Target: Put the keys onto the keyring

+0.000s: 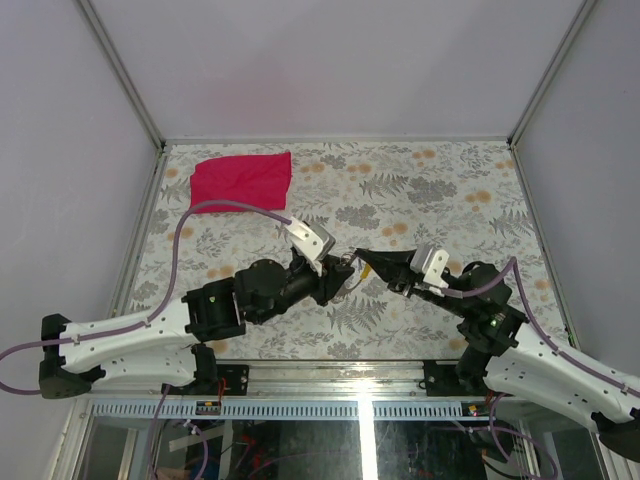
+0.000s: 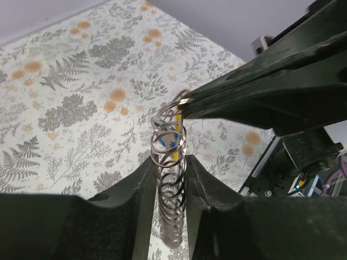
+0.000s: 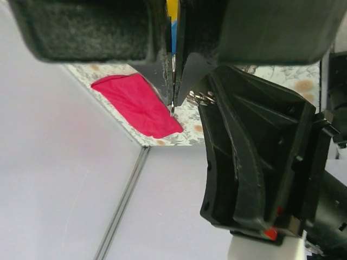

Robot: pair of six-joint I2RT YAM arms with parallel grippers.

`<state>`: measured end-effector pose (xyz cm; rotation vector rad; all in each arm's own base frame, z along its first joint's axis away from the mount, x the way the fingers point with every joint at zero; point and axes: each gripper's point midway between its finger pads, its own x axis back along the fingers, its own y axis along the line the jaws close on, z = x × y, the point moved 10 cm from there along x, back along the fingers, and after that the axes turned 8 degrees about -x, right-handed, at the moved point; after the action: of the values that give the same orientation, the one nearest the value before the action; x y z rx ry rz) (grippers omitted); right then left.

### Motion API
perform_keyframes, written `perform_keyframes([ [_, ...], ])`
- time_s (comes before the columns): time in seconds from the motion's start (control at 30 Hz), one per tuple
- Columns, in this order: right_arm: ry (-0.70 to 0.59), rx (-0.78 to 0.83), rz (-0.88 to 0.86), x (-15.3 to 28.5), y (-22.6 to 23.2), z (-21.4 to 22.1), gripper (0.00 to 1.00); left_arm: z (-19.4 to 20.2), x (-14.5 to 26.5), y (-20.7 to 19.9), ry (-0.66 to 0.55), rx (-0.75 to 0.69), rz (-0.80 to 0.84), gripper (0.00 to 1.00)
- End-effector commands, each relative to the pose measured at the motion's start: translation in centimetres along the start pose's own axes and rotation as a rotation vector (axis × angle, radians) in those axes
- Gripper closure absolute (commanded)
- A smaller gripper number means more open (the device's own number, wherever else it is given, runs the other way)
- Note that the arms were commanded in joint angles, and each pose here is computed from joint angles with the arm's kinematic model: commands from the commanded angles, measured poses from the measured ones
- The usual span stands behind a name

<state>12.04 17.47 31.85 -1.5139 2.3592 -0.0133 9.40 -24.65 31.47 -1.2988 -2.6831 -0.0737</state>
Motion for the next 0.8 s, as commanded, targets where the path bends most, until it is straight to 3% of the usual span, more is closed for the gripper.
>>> perform_keyframes([
  [0.0,-0.127,-0.093,0.045,-0.7,-0.1,-1.8,1.0,-1.9,0.2,-0.2,-0.123,-0.001,0.051,0.71],
  [0.27,-0.146,-0.088,0.056,-0.7,-0.3,-2.6,1.0,-2.7,0.5,-0.6,-0.159,-0.031,0.129,0.48],
  [0.77,-0.141,-0.077,0.08,-0.7,-0.4,-1.4,1.0,-5.0,3.2,0.4,-0.202,-0.077,0.126,0.22],
])
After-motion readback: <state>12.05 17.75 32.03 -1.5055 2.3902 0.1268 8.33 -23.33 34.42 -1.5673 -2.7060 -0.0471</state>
